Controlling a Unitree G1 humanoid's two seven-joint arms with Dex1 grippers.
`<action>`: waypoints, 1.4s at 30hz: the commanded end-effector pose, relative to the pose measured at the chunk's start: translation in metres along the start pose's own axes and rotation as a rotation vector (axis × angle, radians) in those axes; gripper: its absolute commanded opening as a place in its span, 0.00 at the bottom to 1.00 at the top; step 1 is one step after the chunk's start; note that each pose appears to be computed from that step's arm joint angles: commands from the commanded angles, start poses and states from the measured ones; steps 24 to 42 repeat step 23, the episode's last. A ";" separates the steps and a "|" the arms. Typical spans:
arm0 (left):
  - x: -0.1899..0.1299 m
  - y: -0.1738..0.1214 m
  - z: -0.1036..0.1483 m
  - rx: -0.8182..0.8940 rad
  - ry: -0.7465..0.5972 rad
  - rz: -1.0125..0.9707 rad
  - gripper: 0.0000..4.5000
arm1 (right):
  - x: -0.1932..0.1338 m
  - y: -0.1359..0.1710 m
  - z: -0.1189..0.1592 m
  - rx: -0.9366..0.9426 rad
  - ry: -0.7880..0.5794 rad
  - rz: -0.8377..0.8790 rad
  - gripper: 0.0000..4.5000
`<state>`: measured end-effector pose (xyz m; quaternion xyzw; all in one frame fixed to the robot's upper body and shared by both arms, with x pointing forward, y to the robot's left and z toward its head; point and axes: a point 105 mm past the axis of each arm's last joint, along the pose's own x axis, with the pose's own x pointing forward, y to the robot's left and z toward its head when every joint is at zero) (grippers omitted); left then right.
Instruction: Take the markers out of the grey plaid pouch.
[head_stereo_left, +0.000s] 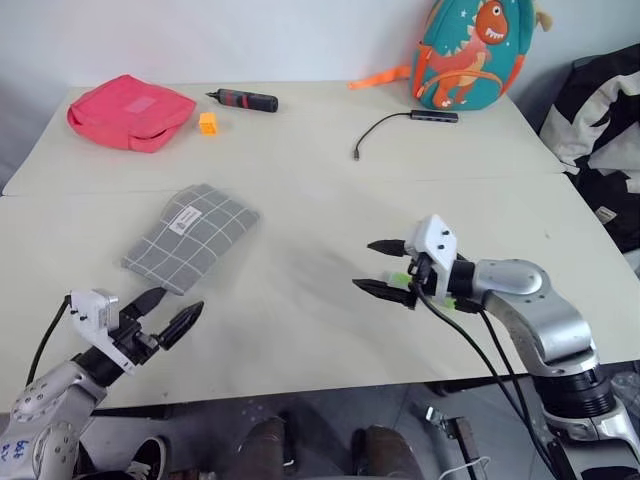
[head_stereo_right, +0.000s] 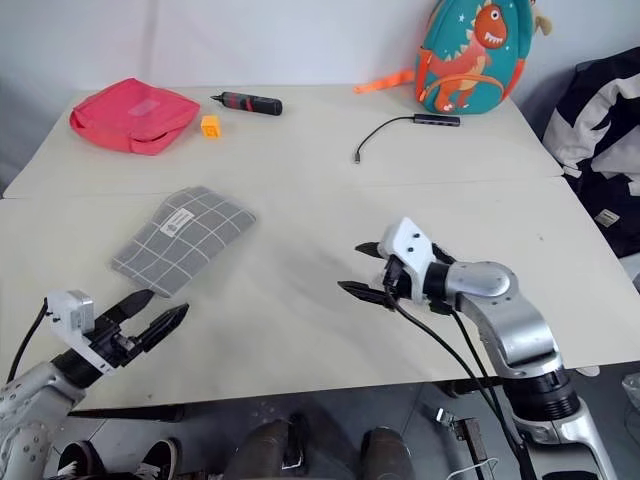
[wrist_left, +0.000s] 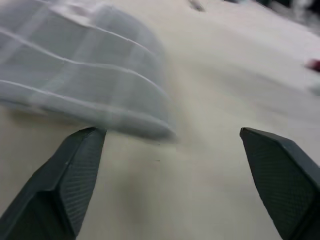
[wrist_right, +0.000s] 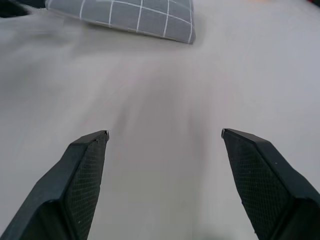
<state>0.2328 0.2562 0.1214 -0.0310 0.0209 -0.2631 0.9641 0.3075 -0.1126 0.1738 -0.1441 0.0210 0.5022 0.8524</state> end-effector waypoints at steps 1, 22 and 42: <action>-0.020 0.016 0.021 0.185 -0.006 0.091 0.99 | -0.030 -0.029 0.006 -0.023 -0.035 -0.158 0.84; -0.023 0.015 0.013 0.250 0.023 0.162 0.99 | -0.138 -0.154 -0.062 0.088 0.015 -1.073 0.84; -0.022 0.015 0.013 0.249 0.020 0.157 0.99 | -0.139 -0.154 -0.064 0.087 0.018 -1.081 0.84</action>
